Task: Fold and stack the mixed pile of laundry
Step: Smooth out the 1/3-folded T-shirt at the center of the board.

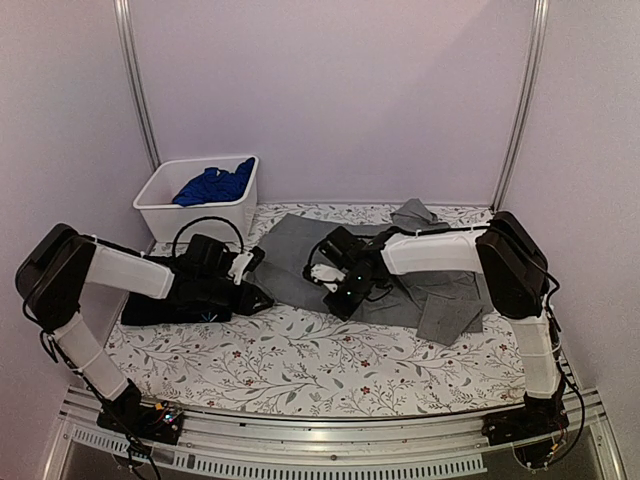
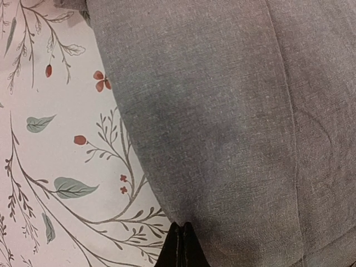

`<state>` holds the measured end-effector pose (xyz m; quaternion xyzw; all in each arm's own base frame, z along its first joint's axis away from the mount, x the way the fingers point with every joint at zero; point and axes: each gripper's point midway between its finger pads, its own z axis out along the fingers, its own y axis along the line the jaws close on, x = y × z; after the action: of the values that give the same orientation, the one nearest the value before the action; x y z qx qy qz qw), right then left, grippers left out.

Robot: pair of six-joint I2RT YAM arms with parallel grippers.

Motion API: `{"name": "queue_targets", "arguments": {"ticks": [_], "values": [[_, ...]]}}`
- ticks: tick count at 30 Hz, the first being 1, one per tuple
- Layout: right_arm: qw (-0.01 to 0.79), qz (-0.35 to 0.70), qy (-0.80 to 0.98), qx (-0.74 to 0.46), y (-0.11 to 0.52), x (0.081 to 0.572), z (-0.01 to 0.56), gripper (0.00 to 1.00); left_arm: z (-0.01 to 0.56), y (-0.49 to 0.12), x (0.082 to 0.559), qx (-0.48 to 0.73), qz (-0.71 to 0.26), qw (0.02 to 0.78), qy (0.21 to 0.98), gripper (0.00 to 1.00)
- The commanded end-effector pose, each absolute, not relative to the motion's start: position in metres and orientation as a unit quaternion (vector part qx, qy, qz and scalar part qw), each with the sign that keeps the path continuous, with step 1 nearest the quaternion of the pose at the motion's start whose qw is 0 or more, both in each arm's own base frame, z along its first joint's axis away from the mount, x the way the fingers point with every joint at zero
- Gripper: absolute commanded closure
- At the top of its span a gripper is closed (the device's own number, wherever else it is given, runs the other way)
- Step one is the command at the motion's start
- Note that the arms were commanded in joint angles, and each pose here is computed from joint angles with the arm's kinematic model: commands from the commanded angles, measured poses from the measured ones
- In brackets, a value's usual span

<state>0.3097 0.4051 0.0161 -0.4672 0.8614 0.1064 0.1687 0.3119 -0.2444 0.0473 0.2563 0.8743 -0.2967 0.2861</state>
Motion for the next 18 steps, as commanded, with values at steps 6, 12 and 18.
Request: {"name": "queue_targets", "arguments": {"ticks": [6, 12, 18], "values": [[0.166, 0.168, 0.877, -0.419, 0.39, 0.326, 0.052, 1.0, 0.074, -0.259, 0.318, 0.343, -0.275, 0.362, 0.822, 0.59], [0.147, 0.187, 0.887, -0.396, 0.367, 0.329, 0.049, 1.0, 0.112, -0.266, 0.325, 0.401, -0.227, 0.395, 0.794, 0.59], [0.136, 0.202, 0.892, -0.381, 0.355, 0.329, 0.043, 1.0, 0.081, -0.256, 0.295, 0.486, -0.18, 0.351, 0.779, 0.6]]}}
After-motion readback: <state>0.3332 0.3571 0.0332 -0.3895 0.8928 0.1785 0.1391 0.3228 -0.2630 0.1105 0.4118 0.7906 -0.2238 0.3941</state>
